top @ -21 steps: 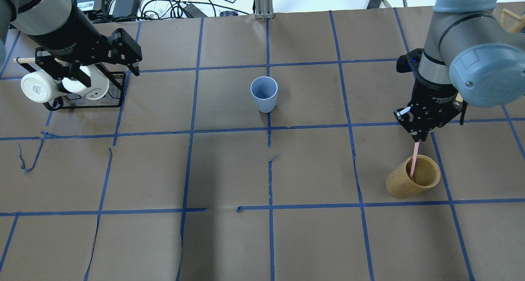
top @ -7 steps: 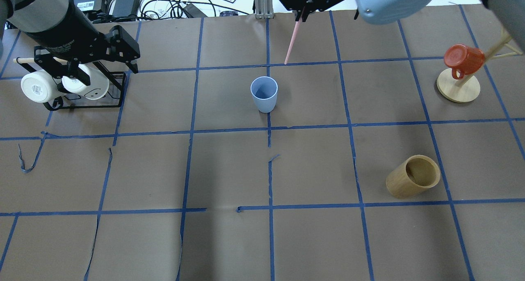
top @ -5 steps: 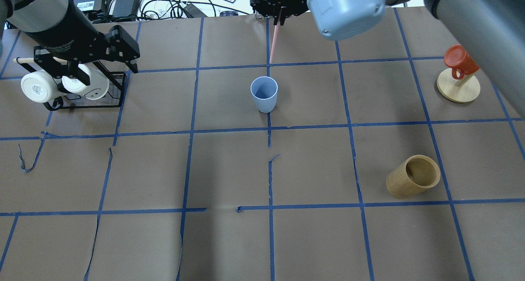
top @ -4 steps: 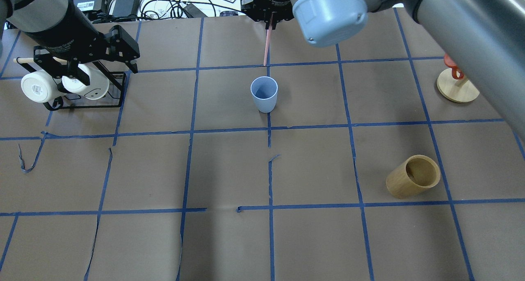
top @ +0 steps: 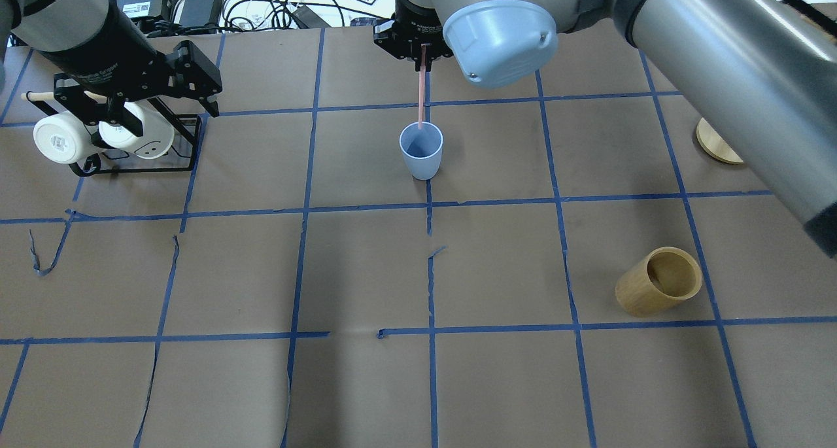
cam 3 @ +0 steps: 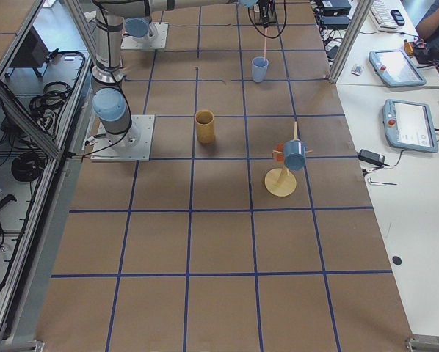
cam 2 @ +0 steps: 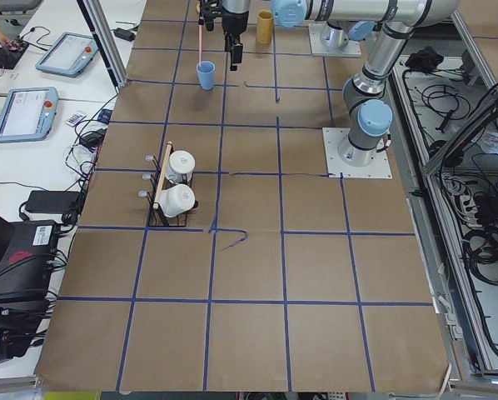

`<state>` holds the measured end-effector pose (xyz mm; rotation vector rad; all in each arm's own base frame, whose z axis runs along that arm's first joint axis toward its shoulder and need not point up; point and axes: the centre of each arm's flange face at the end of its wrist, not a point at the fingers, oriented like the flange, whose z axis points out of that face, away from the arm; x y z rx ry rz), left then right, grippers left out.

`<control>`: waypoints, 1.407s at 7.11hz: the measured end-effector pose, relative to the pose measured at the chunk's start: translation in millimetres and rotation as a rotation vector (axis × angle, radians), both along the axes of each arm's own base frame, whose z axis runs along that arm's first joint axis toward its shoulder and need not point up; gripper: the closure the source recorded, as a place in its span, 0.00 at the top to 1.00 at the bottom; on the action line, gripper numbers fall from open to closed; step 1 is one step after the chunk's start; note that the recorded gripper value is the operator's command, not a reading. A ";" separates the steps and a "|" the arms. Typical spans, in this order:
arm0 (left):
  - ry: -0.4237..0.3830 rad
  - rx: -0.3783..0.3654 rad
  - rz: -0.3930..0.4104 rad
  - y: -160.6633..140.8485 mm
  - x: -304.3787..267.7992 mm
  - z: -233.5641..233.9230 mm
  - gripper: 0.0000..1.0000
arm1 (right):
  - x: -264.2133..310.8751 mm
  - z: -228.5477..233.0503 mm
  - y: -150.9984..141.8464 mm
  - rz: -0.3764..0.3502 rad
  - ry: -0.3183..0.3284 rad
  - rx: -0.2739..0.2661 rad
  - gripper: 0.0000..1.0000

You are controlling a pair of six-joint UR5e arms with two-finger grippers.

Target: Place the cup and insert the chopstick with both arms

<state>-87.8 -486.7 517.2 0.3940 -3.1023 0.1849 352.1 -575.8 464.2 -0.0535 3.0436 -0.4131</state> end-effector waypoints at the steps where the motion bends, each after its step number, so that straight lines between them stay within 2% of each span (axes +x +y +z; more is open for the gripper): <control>1: 0.000 0.000 0.001 -0.1 0.3 0.2 1.00 | -0.7 -1.5 1.8 -0.015 0.008 0.016 0.00; 2: 0.000 0.000 0.002 -0.1 0.5 0.2 1.00 | 0.2 -3.2 3.2 -0.028 0.006 0.029 0.31; 3: 0.001 0.000 0.001 -0.4 0.5 -0.2 1.00 | 1.9 -5.2 3.6 -0.034 0.004 0.035 0.96; 4: 0.000 0.001 0.002 -0.4 0.6 -0.3 1.00 | 2.9 -7.0 3.1 -0.036 0.002 0.036 1.00; 8: 0.001 -0.001 0.002 -0.2 0.4 0.7 1.00 | -9.9 4.9 2.6 -0.047 0.008 0.035 1.00; 10: 0.000 -0.002 0.000 0.0 0.1 0.8 1.00 | -59.2 22.2 3.0 -0.093 0.034 0.099 1.00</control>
